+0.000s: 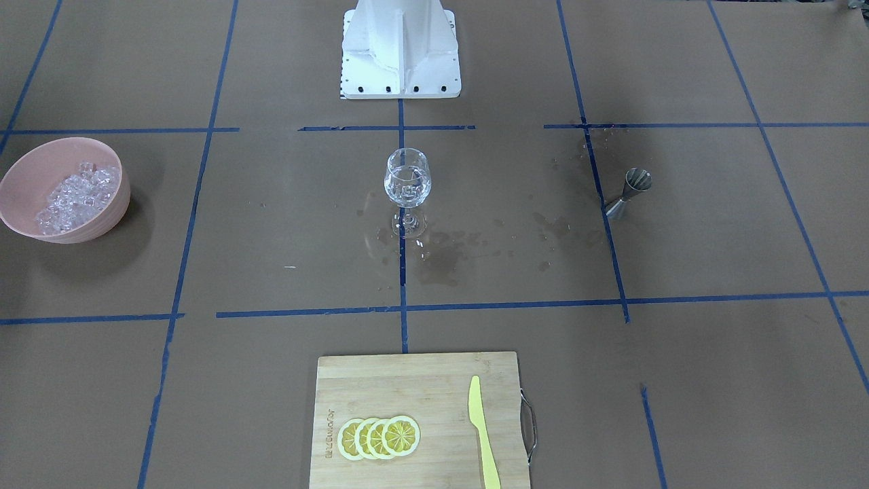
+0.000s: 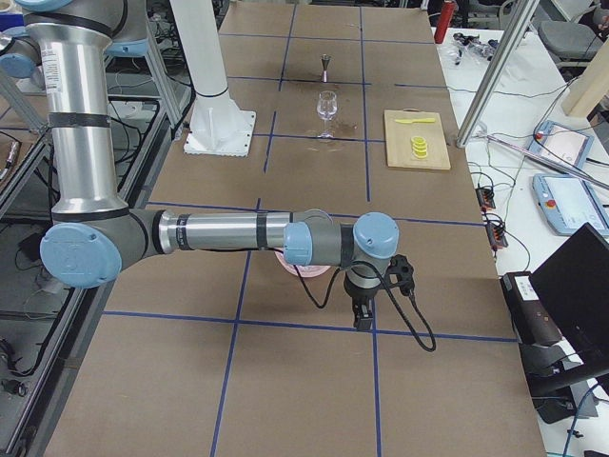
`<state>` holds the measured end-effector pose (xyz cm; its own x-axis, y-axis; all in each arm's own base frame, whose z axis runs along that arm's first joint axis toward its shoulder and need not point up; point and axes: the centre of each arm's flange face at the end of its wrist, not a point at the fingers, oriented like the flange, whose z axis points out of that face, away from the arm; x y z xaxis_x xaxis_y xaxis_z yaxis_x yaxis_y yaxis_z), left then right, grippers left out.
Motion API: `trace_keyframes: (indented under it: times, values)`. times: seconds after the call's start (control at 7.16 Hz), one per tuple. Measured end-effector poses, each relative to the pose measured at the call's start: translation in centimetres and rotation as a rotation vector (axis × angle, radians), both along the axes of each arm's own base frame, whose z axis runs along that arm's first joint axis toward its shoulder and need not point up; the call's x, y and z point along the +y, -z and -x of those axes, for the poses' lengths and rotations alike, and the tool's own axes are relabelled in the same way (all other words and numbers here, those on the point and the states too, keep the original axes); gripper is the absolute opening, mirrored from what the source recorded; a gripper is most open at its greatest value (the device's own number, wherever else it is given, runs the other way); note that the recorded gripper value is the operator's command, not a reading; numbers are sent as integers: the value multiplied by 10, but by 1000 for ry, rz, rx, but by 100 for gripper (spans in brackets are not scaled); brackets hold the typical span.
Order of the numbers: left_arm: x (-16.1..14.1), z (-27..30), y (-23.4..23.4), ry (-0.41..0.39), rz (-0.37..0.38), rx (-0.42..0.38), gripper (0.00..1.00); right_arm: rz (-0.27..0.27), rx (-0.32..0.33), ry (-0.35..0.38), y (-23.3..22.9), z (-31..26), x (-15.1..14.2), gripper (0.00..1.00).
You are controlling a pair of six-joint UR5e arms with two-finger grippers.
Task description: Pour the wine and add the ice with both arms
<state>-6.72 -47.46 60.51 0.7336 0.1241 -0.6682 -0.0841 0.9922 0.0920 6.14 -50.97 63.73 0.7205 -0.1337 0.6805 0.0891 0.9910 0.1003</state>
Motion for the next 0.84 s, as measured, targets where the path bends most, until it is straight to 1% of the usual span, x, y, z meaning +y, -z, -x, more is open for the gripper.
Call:
trace_keyframes:
  times: [0.14, 0.28, 0.42, 0.56, 0.7, 0.84]
  values:
    - [2, 0, -3, 10, 12, 4, 100, 3, -29, -14, -1, -2, 4, 100]
    - [3, -2, -3, 39, 41, 22, 100, 4, -44, -21, -2, -4, 5, 100]
    - [3, -4, -1, 77, 77, 54, 100, 3, -49, -24, -1, -5, 6, 100]
    - [3, -5, 1, 100, 96, 76, 100, 1, -51, -26, 0, -6, 5, 100]
    - [1, -6, 3, 108, 84, 83, 100, 0, -52, -29, 0, -7, 5, 100]
    - [-1, -6, 0, 109, 56, 83, 100, -1, -52, -31, 1, -8, 5, 100]
